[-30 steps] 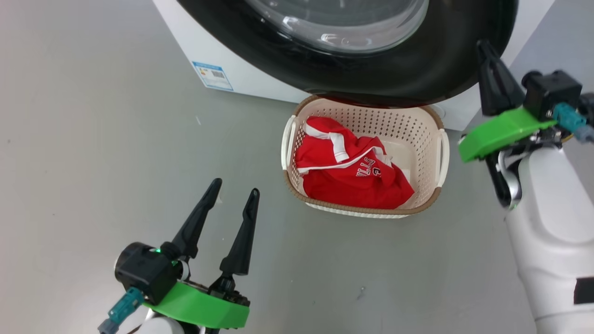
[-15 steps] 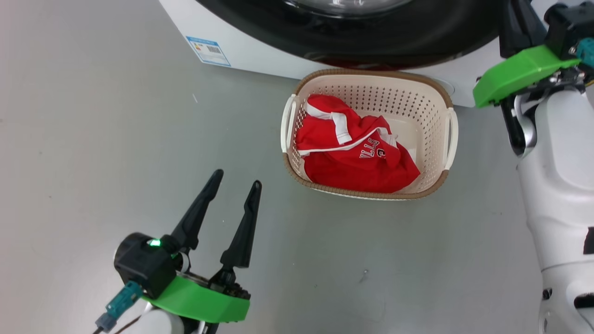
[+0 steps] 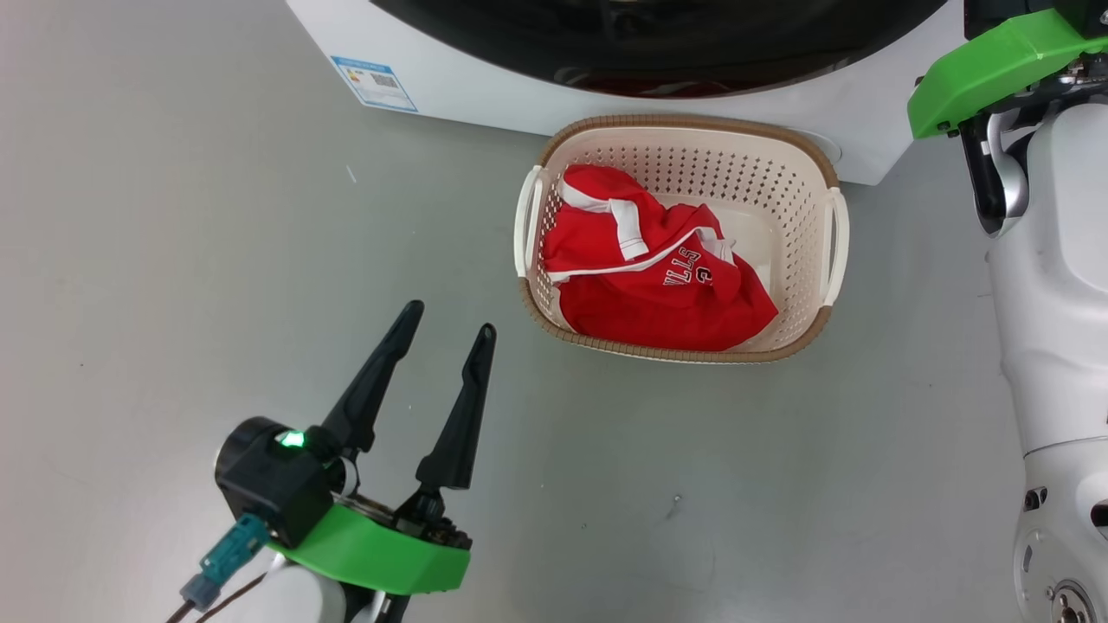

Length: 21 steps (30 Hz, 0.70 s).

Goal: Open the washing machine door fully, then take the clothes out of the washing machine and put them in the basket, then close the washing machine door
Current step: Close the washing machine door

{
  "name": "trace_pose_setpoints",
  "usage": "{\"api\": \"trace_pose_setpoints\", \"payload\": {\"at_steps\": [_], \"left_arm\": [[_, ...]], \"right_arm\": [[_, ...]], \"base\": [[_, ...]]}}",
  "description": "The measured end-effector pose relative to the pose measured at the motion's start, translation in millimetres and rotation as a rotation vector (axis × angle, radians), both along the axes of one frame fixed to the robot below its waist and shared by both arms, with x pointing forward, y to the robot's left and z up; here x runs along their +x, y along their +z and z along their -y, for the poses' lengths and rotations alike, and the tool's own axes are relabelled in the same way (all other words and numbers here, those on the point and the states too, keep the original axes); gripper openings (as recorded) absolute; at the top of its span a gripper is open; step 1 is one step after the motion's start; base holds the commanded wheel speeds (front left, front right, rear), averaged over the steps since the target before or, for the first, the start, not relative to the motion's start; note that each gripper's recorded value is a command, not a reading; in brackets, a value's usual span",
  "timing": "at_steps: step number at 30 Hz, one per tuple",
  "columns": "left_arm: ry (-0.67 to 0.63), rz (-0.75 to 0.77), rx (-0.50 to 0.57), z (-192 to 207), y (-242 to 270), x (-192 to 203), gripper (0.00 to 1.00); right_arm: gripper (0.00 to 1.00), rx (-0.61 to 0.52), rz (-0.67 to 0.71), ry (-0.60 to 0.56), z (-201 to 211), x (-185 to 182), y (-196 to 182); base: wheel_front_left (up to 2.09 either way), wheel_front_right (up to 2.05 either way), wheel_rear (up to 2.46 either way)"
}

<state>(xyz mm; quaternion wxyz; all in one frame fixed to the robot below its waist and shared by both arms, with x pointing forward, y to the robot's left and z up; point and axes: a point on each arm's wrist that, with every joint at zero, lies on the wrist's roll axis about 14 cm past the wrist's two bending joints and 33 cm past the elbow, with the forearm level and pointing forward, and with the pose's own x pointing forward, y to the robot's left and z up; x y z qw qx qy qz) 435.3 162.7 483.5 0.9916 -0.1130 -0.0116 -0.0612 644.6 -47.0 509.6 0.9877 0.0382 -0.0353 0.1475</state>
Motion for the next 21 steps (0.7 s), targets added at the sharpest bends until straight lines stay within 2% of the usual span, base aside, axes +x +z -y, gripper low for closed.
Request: {"api": "trace_pose_setpoints", "payload": {"at_steps": [6, 10, 11, 12, 13, 21], "left_arm": [[-0.015, 0.001, 0.03, 2.0, 1.1, -2.5, 1.0], [-0.014, 0.005, 0.021, 2.8, 4.1, -4.7, 1.0], [-0.013, 0.006, 0.014, 3.3, 4.9, -5.2, 1.0], [-0.014, 0.006, 0.011, 3.8, 5.3, -5.8, 1.0], [-0.015, 0.007, 0.009, 4.4, 5.9, -6.4, 1.0], [-0.043, 0.033, 0.002, 15.7, 16.9, -8.4, 1.0]], "right_arm": [[0.0, -0.003, 0.01, -0.004, 2.0, -2.6, 6.0], [0.0, 0.033, 0.015, 0.021, -2.4, -17.6, 8.0], [0.43, 0.045, 0.008, 0.03, -4.4, -23.8, 5.6], [0.81, 0.052, 0.0, 0.038, -5.3, -30.4, 2.0], [1.0, 0.058, -0.009, 0.047, -6.7, -37.8, -1.4], [1.0, 0.104, -0.012, 0.098, -7.3, -94.5, -2.3]], "base": [[0.0, 0.0, 0.0], [0.0, 0.0, 0.0], [0.0, 0.0, 0.0], [0.0, 0.0, 0.0], [0.0, 0.0, 0.0], [0.0, 0.0, 0.0]]}}
